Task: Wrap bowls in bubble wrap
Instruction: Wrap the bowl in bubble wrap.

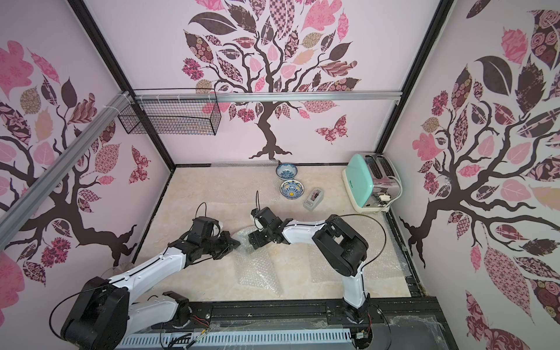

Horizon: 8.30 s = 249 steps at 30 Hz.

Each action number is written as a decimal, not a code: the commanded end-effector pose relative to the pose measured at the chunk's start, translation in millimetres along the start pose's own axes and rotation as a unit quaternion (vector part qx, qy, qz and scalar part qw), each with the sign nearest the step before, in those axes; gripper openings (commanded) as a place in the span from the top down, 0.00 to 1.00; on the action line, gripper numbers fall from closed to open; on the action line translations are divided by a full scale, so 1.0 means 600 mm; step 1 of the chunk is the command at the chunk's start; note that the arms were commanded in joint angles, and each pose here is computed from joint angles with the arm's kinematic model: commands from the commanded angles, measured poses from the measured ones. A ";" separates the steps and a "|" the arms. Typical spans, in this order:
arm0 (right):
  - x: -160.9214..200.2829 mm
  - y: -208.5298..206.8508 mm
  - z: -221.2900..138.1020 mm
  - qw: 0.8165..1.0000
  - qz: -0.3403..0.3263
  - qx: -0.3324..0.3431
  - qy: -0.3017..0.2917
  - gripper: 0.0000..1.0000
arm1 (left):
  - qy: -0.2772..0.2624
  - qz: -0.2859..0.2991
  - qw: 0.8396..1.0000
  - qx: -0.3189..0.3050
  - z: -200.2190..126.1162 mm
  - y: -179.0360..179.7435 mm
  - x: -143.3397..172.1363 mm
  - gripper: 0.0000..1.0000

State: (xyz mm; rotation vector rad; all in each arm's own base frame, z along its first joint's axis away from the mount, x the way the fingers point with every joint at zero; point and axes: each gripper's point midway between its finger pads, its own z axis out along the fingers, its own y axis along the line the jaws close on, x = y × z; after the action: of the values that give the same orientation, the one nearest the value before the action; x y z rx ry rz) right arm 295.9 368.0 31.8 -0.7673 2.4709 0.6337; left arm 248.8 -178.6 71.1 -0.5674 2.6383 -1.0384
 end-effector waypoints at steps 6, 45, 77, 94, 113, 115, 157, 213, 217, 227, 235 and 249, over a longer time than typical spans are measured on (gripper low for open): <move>0.080 -0.002 0.012 0.997 0.006 -0.001 0.080 0.18 | -0.002 0.012 1.000 -0.025 0.027 -0.002 -0.020 1.00; 0.000 0.103 -0.149 0.985 -0.101 -0.111 -0.080 0.00 | 0.013 0.020 0.998 -0.054 0.040 -0.003 -0.028 1.00; 0.025 -0.003 -0.023 0.996 -0.056 0.065 -0.006 0.08 | -0.056 0.078 0.990 -0.101 -0.046 -0.019 -0.057 0.54; 0.020 0.008 -0.038 0.998 -0.039 0.032 -0.022 0.10 | -0.077 0.103 0.992 -0.007 -0.027 -0.029 -0.049 0.32; 0.017 0.010 -0.048 0.999 -0.034 0.030 -0.025 0.10 | -0.037 0.084 0.996 -0.010 0.030 0.008 -0.033 0.32; 0.012 0.004 -0.055 0.998 -0.031 0.041 -0.033 0.09 | -0.038 0.081 0.996 -0.010 0.030 0.008 -0.033 0.33; 0.014 0.004 -0.047 1.000 0.004 0.006 -0.028 0.49 | -0.026 0.106 0.994 0.015 0.039 -0.031 -0.037 0.31; 0.266 0.180 -0.152 0.977 0.049 -0.200 0.062 0.38 | -0.011 0.111 0.991 -0.078 0.093 0.047 -0.048 0.37; 0.255 0.192 -0.156 0.973 0.051 -0.216 0.057 0.61 | -0.010 0.110 0.991 -0.078 0.094 0.048 -0.048 0.39; 0.087 0.213 -0.228 0.971 0.023 -0.222 -0.086 1.00 | -0.009 0.113 0.991 -0.076 0.094 0.048 -0.046 0.45; -0.060 0.152 -0.219 0.972 0.033 -0.175 -0.155 1.00 | -0.001 0.115 0.991 -0.074 0.099 0.050 -0.043 0.50; -0.108 0.065 -0.079 0.985 0.037 -0.092 -0.143 1.00 | 0.005 0.118 0.991 -0.064 0.102 0.048 -0.038 0.54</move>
State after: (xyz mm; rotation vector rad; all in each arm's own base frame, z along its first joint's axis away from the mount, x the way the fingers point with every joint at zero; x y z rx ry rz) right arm 290.7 392.6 119.0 -0.5967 2.2320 0.9950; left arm 299.2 -192.1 30.0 -0.2646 2.6323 -0.8498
